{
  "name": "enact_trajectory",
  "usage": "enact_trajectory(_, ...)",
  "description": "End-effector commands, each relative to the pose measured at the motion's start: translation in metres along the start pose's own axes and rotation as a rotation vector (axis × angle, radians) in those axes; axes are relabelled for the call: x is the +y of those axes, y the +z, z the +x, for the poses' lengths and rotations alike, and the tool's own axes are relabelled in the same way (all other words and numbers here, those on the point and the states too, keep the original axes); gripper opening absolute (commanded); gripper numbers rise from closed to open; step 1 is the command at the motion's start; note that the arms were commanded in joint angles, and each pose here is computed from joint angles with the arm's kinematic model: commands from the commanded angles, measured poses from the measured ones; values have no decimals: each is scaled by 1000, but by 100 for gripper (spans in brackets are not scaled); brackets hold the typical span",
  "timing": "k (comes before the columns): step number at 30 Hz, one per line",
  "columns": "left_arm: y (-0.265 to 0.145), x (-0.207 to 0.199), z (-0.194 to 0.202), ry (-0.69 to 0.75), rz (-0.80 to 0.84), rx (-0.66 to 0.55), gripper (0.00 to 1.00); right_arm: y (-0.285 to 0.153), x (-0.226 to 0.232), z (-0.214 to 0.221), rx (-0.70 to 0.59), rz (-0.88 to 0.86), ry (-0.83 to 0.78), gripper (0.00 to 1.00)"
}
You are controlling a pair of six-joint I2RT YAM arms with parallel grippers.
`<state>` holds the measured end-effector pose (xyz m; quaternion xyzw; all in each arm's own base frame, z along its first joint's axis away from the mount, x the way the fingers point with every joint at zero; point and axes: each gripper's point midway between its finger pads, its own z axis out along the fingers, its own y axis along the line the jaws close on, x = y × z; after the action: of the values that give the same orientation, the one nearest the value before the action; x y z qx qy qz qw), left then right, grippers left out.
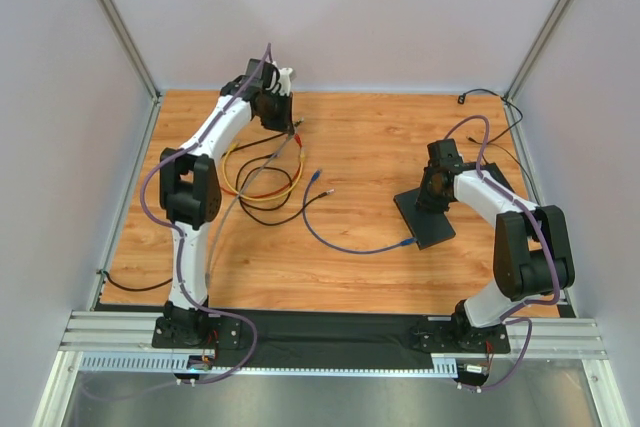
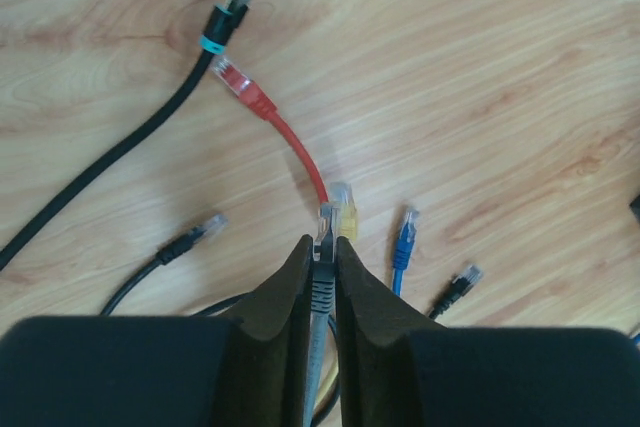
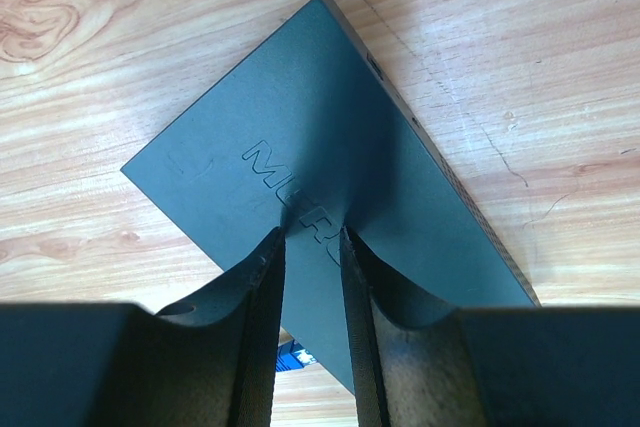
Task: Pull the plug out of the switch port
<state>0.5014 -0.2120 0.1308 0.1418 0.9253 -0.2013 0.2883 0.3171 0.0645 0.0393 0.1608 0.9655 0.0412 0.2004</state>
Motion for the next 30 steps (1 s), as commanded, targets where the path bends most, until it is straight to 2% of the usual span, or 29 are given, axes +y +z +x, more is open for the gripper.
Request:
enact_trajectory(1,-29,-11,-41,-14,24,-102,21,4,-12,32,112,31,-28,31)
enact_trajectory(3,-35,-9,-46,-17,7,-119,27,4,-13,31,109,33,-31,31)
enact_trajectory(6,-50,-13,-53,-25,-2,-156,46,3,-13,30,102,36,-30,31)
enact_trajectory(13,-98,-54,-52,-47,121,-249,50,4,-16,28,99,54,-28,31)
enact_trajectory(14,-104,-64,-38,-55,166,-234,50,4,-17,28,98,57,-27,31)
enact_trajectory(15,-108,-77,-43,-59,224,-274,50,5,-17,28,96,60,-27,31)
enact_trajectory(17,-115,-110,-30,-30,323,-273,50,5,-17,28,94,62,-27,31)
enact_trajectory(20,-98,-146,16,-6,379,-183,50,7,-19,29,99,67,-24,31)
enact_trajectory(22,-92,-171,27,-18,437,-187,50,8,-19,29,97,69,-23,31)
enact_trajectory(23,-83,-189,51,-16,477,-143,50,9,-19,31,99,70,-24,31)
enact_trajectory(25,-78,-218,61,-5,566,-153,51,8,-20,30,89,69,-23,31)
enact_trajectory(26,-70,-238,81,1,611,-104,51,8,-20,30,82,68,-22,31)
enact_trajectory(30,-46,-285,105,21,738,-49,53,4,-17,28,74,54,-21,31)
